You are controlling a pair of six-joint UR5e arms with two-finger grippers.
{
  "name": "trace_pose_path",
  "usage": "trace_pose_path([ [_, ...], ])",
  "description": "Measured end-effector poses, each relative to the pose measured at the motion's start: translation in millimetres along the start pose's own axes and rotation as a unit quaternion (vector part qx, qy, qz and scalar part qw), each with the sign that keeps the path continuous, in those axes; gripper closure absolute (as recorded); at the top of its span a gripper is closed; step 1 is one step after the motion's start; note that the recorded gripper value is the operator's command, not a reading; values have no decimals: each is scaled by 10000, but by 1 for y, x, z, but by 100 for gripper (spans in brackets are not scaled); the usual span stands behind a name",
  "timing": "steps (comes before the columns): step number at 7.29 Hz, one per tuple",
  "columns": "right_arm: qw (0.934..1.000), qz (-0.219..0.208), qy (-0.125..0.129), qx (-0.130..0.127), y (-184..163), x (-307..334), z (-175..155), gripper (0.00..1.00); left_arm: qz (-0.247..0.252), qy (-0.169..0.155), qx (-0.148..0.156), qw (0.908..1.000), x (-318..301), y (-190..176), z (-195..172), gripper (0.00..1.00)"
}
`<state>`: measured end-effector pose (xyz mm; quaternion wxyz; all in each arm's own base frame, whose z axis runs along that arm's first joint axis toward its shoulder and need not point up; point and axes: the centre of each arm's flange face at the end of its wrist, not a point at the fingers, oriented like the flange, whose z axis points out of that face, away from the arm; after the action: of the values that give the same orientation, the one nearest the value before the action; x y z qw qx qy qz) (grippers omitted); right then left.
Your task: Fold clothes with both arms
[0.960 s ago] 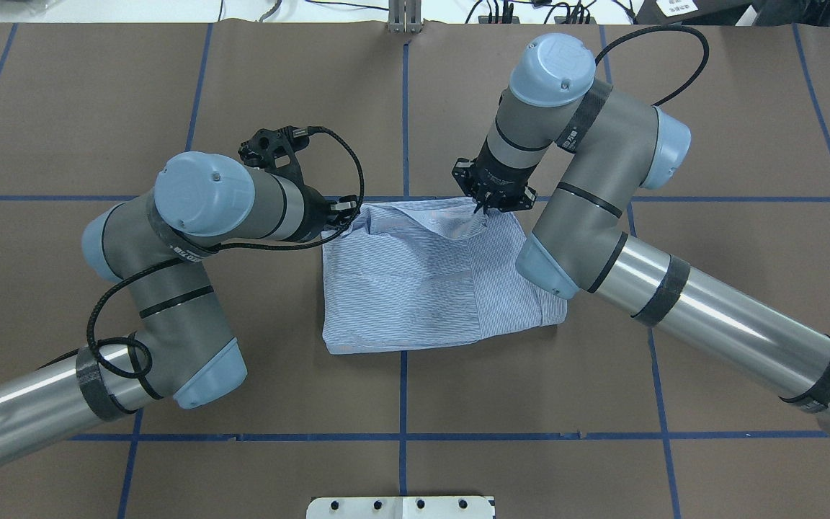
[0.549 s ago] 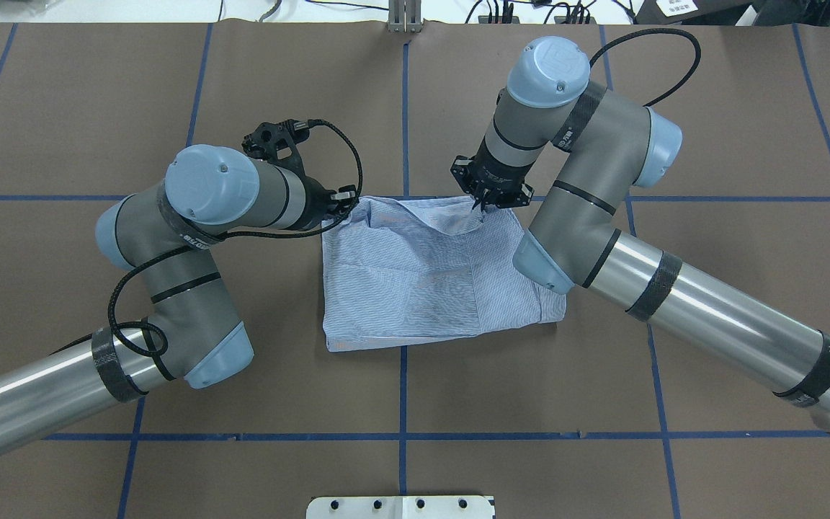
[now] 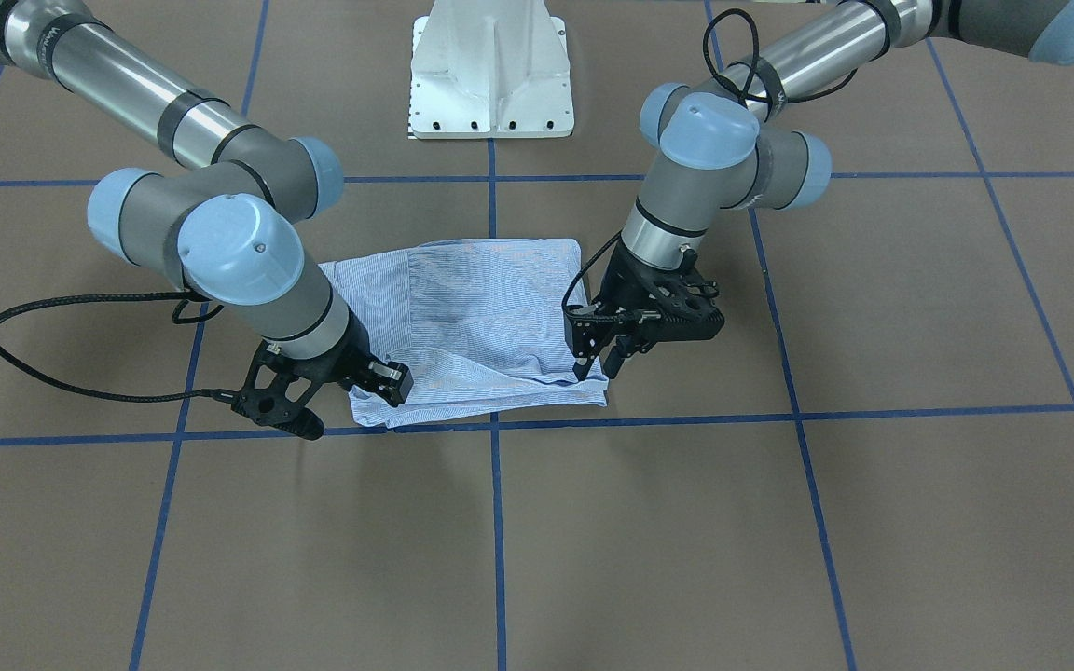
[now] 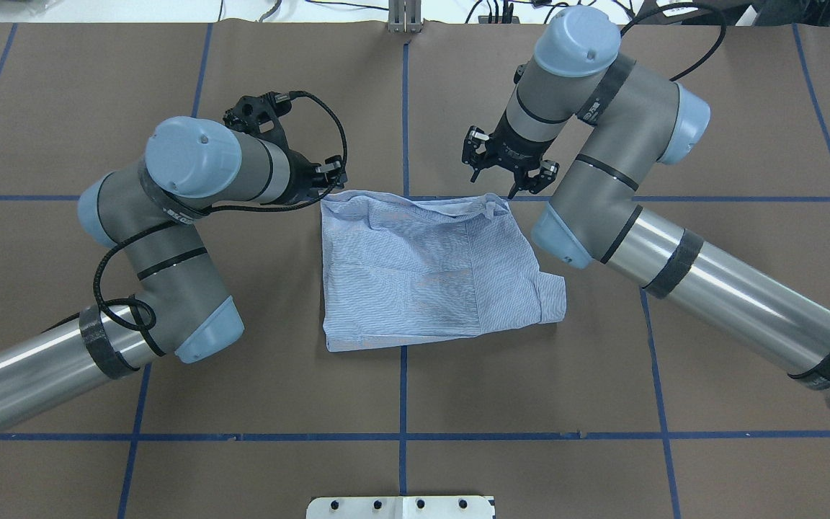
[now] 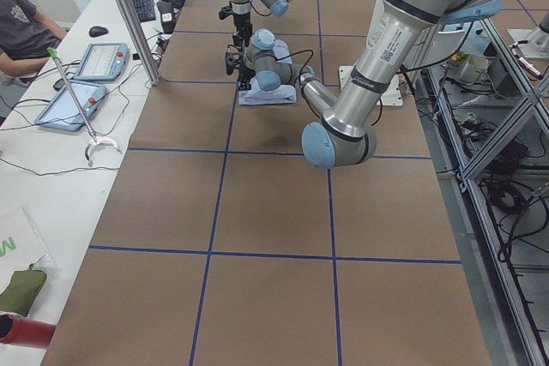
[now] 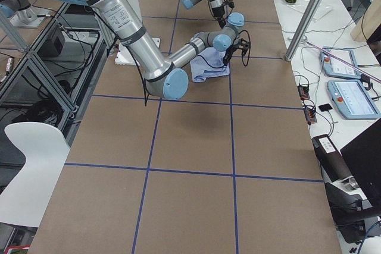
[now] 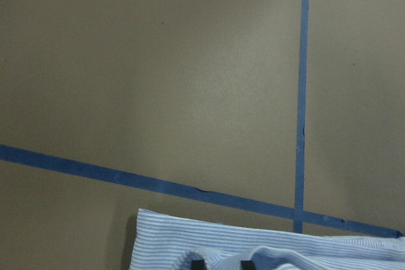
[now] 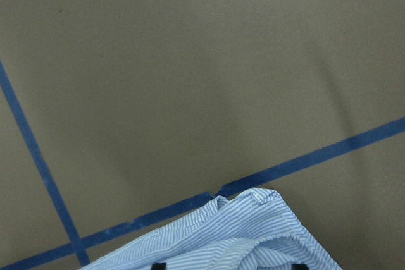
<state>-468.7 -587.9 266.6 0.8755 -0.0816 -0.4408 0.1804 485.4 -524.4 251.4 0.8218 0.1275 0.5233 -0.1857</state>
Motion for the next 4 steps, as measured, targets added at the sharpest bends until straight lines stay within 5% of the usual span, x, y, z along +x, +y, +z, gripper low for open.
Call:
trace_pose_path([
  [2,9993,-223,-285,-107,7,-6,-33,0,5,-70,-97,9999,-14,-34,-13,1],
  [4,9968,-581,-530,-155,53,-12,-48,0,202,-237,-94,9995,-36,-62,-22,1],
])
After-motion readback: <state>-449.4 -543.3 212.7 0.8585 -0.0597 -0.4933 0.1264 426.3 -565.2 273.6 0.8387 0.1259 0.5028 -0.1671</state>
